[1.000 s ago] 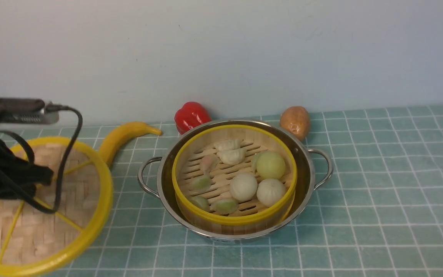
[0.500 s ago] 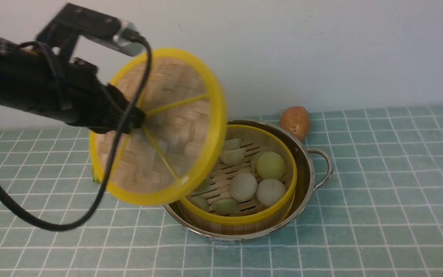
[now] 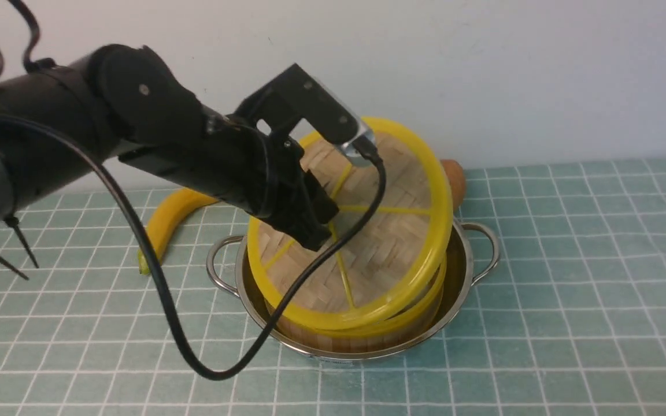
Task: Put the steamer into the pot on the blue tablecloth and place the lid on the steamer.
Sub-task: 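Place the yellow bamboo steamer lid onto the steamer in the pot with the left gripper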
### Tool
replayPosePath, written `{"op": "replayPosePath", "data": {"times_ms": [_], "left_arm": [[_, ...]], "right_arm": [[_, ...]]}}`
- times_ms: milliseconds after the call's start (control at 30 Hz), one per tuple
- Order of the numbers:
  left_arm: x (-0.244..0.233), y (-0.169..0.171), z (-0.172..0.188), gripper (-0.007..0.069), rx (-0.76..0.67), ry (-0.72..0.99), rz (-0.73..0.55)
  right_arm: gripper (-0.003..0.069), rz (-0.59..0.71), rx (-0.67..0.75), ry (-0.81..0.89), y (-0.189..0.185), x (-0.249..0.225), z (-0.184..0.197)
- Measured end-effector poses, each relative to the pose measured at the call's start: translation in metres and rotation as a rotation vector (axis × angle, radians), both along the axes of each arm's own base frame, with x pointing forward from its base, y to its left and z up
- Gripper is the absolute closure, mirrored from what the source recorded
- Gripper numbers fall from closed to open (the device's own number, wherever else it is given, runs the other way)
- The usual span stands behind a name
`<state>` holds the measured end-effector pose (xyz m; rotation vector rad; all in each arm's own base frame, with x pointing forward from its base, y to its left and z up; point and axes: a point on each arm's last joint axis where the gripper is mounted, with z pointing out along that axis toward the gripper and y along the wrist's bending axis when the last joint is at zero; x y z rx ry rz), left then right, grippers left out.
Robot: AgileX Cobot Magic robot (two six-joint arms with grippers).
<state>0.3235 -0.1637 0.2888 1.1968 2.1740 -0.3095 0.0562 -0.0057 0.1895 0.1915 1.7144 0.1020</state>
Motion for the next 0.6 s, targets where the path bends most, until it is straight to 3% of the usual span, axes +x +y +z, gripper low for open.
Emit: {"op": "replayPosePath", "data": {"times_ms": [600], "left_arm": [[0.013, -0.001, -0.016, 0.0505, 0.062, -0.001, 0.020]], "right_arm": [[0.0419, 0.000, 0.000, 0.000, 0.000, 0.000, 0.000]]}}
